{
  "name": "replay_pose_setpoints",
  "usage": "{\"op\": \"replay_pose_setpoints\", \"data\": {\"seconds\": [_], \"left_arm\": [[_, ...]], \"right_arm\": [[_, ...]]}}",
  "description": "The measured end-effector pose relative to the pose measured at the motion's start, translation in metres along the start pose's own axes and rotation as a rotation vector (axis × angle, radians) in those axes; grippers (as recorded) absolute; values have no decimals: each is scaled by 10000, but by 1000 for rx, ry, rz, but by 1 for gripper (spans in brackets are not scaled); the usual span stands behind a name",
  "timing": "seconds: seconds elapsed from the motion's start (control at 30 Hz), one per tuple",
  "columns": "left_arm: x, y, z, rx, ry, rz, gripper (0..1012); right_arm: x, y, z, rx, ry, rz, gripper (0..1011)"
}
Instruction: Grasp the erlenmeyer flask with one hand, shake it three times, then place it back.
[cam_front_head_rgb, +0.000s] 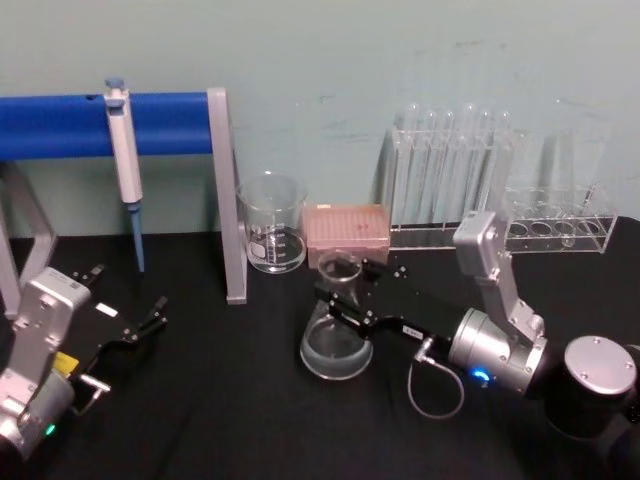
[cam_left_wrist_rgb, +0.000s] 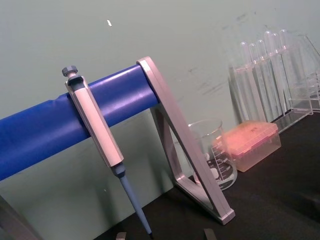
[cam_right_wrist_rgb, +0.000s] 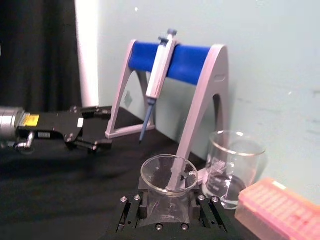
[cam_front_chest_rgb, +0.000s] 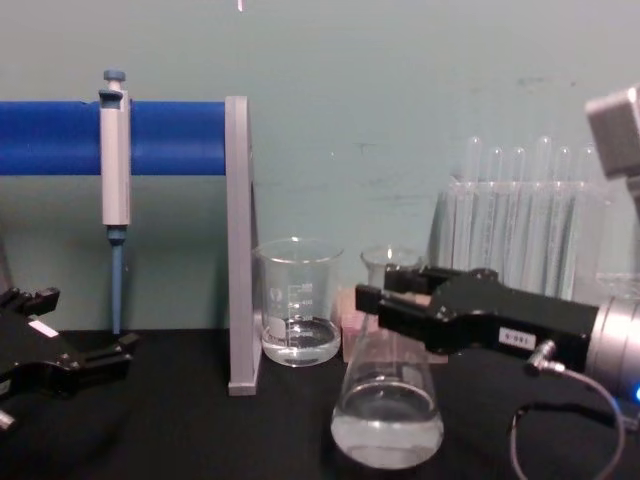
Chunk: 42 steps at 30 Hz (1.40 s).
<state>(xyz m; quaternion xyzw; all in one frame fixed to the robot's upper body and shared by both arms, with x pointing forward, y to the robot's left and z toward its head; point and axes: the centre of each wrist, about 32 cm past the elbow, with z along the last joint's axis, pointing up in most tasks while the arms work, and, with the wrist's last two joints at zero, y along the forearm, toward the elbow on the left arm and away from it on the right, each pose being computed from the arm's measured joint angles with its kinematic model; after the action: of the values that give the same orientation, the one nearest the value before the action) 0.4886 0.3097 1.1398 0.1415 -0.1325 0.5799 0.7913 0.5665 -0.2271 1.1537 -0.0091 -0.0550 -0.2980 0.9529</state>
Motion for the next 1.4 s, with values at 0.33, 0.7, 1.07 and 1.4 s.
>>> {"op": "replay_pose_setpoints", "data": {"seconds": [0.33, 0.7, 1.07, 1.4], "left_arm": [[0, 0, 0, 0, 0, 0, 1001], [0, 0, 0, 0, 0, 0, 1001], [0, 0, 0, 0, 0, 0, 1001], [0, 0, 0, 0, 0, 0, 1001]], "right_arm": [[-51, -128, 168, 35, 15, -86, 451], [-139, -233, 333, 55, 4, -183, 451], [-222, -279, 374, 50, -2, -257, 451], [-251, -292, 377, 52, 0, -270, 451]]}}
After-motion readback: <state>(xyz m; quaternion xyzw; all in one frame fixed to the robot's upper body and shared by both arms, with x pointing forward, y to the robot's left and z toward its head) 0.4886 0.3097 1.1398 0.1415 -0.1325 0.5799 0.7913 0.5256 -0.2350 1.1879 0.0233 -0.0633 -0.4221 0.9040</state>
